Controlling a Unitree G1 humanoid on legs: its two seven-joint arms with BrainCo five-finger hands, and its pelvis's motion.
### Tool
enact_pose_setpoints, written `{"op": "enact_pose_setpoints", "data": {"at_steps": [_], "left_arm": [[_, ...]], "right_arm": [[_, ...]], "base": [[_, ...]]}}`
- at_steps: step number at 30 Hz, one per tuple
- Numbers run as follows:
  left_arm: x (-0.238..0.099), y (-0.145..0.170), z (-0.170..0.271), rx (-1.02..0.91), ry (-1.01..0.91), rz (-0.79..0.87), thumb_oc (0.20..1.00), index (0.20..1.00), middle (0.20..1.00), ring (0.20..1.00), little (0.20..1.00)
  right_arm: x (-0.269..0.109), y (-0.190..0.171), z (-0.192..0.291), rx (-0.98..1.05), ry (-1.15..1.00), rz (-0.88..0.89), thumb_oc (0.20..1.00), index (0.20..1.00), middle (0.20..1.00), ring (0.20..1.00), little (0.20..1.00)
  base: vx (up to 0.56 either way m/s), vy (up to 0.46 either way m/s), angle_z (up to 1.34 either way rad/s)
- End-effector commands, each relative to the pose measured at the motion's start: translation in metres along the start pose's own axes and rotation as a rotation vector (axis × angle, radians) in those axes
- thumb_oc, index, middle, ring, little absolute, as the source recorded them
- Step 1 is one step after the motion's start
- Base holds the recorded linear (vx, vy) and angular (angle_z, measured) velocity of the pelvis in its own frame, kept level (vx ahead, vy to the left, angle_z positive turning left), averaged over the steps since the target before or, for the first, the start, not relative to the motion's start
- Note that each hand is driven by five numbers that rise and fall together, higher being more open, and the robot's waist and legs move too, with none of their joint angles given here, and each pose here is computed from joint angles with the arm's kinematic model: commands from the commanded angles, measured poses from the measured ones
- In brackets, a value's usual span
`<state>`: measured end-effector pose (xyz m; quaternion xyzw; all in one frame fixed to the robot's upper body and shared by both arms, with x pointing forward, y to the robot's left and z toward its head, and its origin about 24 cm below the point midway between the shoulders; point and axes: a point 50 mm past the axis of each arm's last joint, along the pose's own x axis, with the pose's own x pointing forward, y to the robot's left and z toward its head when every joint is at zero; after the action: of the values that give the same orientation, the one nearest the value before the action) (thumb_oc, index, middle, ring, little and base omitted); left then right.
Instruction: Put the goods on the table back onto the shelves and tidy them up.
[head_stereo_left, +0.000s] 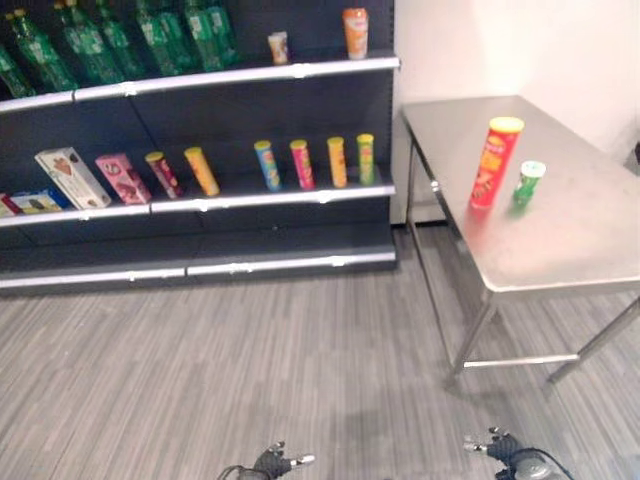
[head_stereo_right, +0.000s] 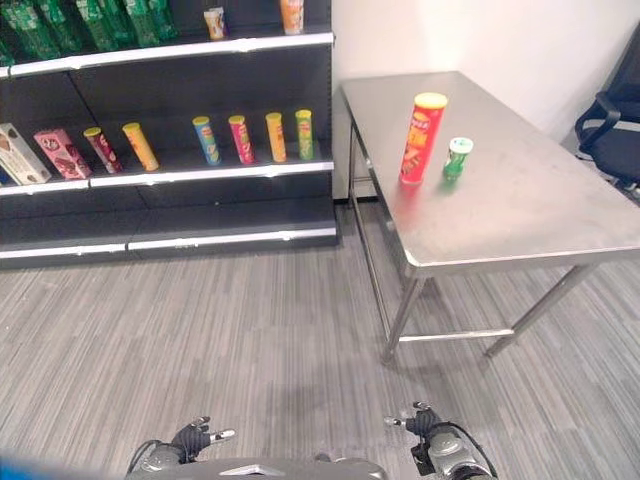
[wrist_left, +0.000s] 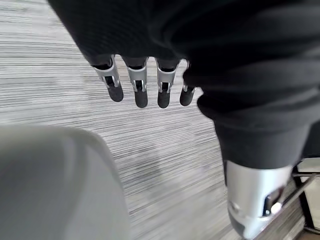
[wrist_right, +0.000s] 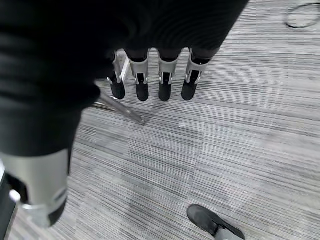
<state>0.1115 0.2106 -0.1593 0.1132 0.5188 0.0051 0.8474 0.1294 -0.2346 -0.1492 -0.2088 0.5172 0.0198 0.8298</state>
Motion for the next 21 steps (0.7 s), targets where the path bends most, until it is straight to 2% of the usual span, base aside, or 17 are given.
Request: {"op": "enact_pose_setpoints", "data": {"at_steps": [1, 12, 21], "left_arm": [[0.005, 0.007, 0.030, -0.001, -0.091, 0.027, 1.000, 1.000, 1.000, 1.000, 1.000], [0.003, 0.006, 0.015, -0.034, -0.051, 0.039, 1.000, 1.000, 1.000, 1.000, 1.000], [0.001, 0.008, 0.009, 0.003, -0.041, 0.036, 1.000, 1.000, 1.000, 1.000, 1.000]], "right_arm": [[0.002, -0.014, 0.017, 0.049, -0.059, -0.052, 1.000, 1.000, 1.000, 1.000, 1.000], [0.001, -0.006, 0.001, 0.013, -0.004, -0.040, 1.000, 1.000, 1.000, 1.000, 1.000], [-0.002, 0.004, -0.013, 0.018, 0.049, 0.006, 1.000, 1.000, 1.000, 1.000, 1.000]], "base": [[0.21, -0.024, -0.31], [0.24, 0.085, -0.50], [0.22, 0.275, -0.58]]}}
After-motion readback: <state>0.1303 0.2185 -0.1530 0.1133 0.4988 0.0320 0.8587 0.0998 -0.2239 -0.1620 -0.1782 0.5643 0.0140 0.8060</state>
